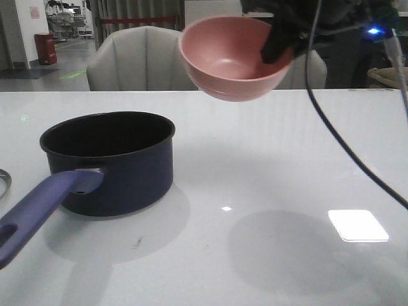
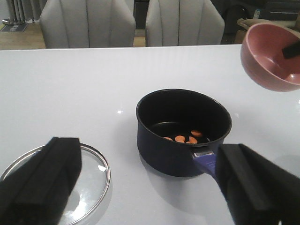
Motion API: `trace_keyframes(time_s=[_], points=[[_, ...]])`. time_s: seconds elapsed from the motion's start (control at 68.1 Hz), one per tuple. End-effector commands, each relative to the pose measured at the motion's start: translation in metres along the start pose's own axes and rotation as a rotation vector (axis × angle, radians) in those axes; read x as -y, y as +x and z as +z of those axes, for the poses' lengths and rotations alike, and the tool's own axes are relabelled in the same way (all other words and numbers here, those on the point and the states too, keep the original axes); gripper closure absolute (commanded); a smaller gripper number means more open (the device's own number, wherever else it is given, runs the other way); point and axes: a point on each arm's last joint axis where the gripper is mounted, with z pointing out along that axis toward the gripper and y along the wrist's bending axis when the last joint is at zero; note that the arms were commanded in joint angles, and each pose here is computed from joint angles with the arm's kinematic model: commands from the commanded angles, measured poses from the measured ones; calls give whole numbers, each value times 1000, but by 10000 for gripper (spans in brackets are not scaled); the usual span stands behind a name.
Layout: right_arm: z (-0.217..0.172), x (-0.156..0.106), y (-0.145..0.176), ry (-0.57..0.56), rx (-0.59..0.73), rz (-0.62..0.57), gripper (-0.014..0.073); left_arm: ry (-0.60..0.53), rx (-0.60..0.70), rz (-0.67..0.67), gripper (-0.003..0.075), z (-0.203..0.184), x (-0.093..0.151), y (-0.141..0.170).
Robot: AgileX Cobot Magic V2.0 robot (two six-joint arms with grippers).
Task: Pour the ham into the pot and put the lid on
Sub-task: 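Bring the emptied bowl back and set it down with the right gripper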
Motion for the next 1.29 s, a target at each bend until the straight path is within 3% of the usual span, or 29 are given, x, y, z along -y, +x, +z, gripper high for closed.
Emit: trace_keyframes(time_s=[0.0, 0.294, 0.573, 0.676, 0.837, 0.94, 1.116, 1.278], points=[[-18, 16, -13, 31, 25, 30, 466, 16, 90, -2, 82, -3, 2, -14], [15, 46, 11, 88, -179, 90, 466, 16, 90, -2, 82, -3, 2, -14], [51, 56, 36, 103, -316, 108, 464, 16, 90, -2, 82, -3, 2, -14], [58, 58, 42, 113, -344, 99, 403, 16, 90, -2, 82, -3, 2, -14], [57, 60, 41, 126, -351, 64, 186, 16, 90, -2, 82, -3, 2, -14], [49, 59, 37, 134, -343, 37, 99, 16, 90, -2, 82, -3, 2, -14], [19, 53, 23, 138, -286, -1, 91, 16, 90, -2, 82, -3, 2, -14], [-25, 37, 16, 114, -146, -44, 91, 12, 106, 9, 82, -3, 1, -16]])
